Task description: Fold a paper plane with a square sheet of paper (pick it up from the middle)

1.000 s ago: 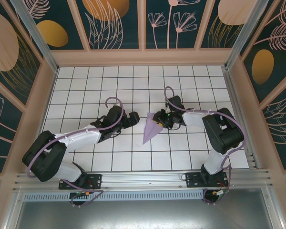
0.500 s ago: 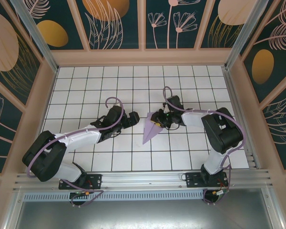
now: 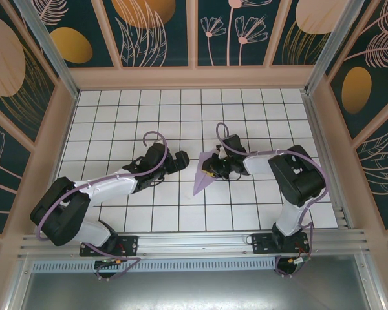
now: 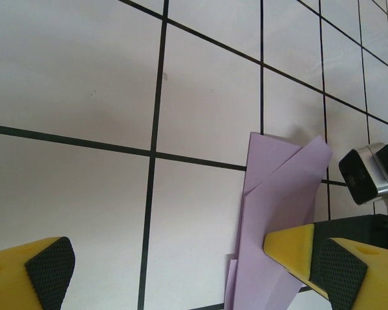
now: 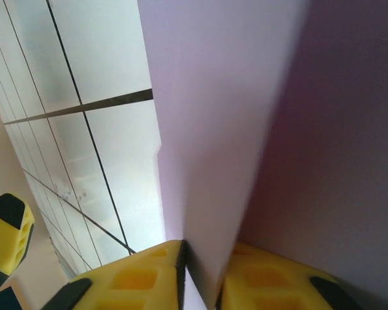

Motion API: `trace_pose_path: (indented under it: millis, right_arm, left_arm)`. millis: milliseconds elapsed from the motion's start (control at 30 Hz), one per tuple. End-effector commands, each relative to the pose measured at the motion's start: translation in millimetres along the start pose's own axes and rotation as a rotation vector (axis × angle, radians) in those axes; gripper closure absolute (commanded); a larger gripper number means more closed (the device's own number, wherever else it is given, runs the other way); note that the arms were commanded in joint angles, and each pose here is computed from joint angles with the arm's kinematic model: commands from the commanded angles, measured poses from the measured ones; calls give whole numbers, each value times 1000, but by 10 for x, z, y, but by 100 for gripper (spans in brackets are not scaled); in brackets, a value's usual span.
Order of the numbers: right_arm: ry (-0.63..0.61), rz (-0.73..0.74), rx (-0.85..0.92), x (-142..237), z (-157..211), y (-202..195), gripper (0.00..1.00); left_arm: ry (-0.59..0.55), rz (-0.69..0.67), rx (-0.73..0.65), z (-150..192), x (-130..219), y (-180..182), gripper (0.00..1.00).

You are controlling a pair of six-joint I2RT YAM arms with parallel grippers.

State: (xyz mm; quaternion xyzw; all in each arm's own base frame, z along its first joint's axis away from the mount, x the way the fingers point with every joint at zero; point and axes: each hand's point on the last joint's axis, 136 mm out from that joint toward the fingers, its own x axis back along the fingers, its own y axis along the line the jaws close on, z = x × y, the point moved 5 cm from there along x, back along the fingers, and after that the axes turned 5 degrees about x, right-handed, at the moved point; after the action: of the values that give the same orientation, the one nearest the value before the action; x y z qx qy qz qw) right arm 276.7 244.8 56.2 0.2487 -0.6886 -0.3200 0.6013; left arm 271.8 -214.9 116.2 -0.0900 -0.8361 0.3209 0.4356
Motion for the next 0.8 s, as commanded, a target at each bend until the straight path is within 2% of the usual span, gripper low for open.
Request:
trace_pose_path:
  millis: [0,133,367,567,767]
  right_arm:
    - [6,-33,50,-31,63,57,86]
    - [-56,-107,111,99,-4,218,98]
    - [-140,-420,236,610,-301,679,100]
    - [-79,-591,302,885,-448,1017,100]
    - [-7,-669,327,1015,-382,1257,99]
  left_arm:
    - [16,14,27,19,27,9,1]
    - [40,77,52,56,73,-44,2]
    - [80,268,87,44,272,-316,1]
    - [134,500,126,14,500,-662,2]
    - [173,610,140,-25,567,-888,1]
